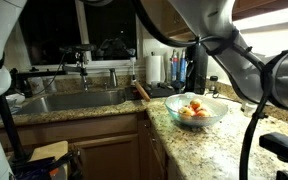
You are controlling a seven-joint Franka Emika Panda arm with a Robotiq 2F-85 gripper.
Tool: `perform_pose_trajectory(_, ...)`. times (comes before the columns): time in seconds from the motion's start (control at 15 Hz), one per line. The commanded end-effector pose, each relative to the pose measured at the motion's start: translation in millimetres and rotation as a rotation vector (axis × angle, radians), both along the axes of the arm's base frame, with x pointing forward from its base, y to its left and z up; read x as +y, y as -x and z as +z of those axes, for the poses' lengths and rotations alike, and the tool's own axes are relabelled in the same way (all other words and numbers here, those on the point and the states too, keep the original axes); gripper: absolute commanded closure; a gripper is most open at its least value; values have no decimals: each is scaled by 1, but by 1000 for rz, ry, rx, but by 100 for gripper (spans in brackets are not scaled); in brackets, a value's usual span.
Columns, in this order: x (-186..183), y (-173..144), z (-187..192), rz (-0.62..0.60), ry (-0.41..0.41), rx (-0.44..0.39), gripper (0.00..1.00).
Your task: Move the peach from the bag to the bowl
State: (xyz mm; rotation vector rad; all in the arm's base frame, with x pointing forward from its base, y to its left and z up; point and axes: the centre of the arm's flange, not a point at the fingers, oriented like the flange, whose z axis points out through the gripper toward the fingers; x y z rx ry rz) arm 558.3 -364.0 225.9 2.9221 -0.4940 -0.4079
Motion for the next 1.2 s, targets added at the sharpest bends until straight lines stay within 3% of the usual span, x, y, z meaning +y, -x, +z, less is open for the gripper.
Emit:
perform_pose_trajectory(0.0, -1, 4, 5, -30, -9, 7, 57)
perform_pose_trajectory(1.13, 7, -1, 61, -23, 15, -78, 58)
